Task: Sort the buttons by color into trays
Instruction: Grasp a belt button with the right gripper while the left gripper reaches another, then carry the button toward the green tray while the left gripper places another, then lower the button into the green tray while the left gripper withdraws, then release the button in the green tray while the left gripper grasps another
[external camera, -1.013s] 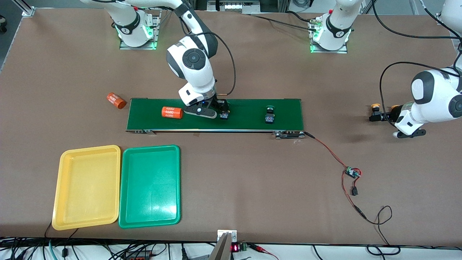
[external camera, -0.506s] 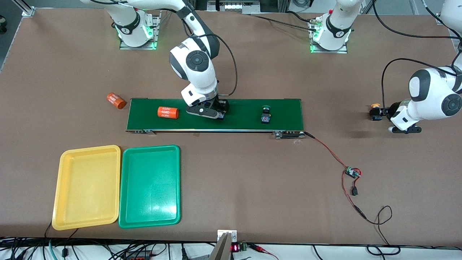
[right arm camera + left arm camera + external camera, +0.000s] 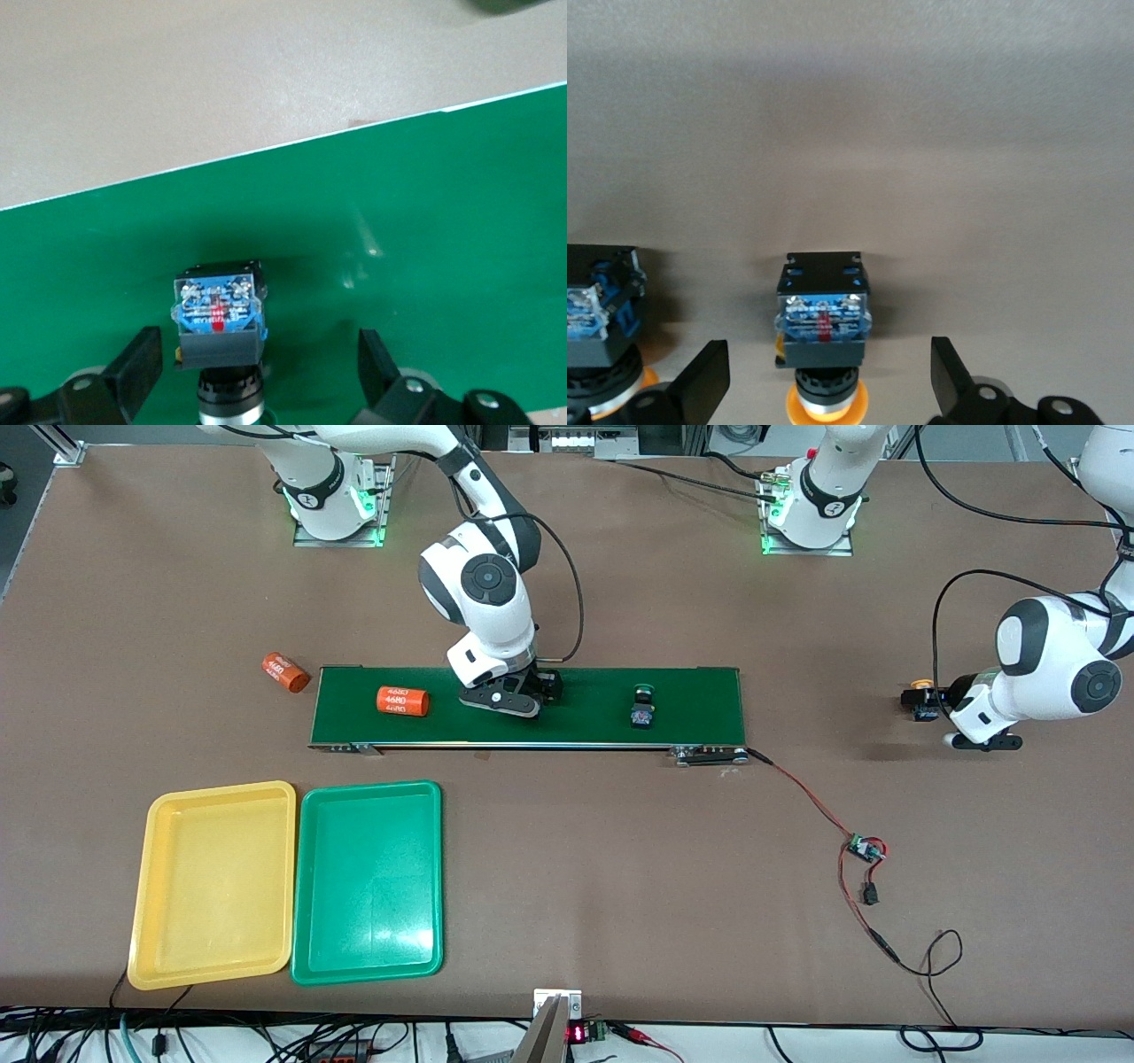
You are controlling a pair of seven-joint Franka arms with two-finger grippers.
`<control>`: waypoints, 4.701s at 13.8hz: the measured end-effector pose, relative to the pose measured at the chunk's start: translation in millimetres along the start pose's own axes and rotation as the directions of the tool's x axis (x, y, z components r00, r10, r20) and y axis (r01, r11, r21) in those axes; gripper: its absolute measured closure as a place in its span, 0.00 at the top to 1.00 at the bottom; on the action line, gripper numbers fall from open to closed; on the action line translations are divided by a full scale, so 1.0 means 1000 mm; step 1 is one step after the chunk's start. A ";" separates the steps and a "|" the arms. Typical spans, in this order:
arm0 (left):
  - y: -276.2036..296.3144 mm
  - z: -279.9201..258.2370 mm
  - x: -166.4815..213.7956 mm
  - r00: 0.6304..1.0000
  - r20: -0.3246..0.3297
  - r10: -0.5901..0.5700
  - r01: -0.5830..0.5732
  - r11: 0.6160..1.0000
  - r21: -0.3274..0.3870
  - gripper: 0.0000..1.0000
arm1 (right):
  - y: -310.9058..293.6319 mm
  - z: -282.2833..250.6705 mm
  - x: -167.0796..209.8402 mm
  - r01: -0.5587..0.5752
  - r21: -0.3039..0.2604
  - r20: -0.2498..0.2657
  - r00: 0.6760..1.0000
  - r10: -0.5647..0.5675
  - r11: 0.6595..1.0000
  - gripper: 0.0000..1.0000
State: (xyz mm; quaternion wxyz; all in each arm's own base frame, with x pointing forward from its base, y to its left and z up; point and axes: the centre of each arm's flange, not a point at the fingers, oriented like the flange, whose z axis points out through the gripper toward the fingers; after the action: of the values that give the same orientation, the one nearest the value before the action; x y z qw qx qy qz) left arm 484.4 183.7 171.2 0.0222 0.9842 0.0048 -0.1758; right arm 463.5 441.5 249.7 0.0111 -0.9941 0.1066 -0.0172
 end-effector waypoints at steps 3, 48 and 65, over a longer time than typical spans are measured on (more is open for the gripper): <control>-0.003 0.001 -0.001 1.000 0.003 0.011 -0.011 1.000 0.018 0.88 | -0.004 0.005 -0.008 0.033 -0.016 -0.009 0.999 -0.033 0.999 0.75; 0.322 -0.136 0.013 0.974 -0.228 0.015 -0.028 0.998 -0.054 1.00 | 0.226 -0.019 0.293 0.185 -0.053 -0.084 0.978 -0.188 0.981 0.41; -0.072 -0.058 -0.006 0.991 -0.131 -0.033 0.039 0.998 0.049 1.00 | 0.228 0.029 0.291 0.190 -0.069 -0.070 0.978 -0.194 0.979 0.41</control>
State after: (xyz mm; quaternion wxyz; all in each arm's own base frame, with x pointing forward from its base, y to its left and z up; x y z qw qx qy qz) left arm 497.5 258.6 225.0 -0.0067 0.9935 0.0195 -0.1118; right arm 700.9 157.5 223.8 -0.0256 -0.9982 0.0109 -0.0528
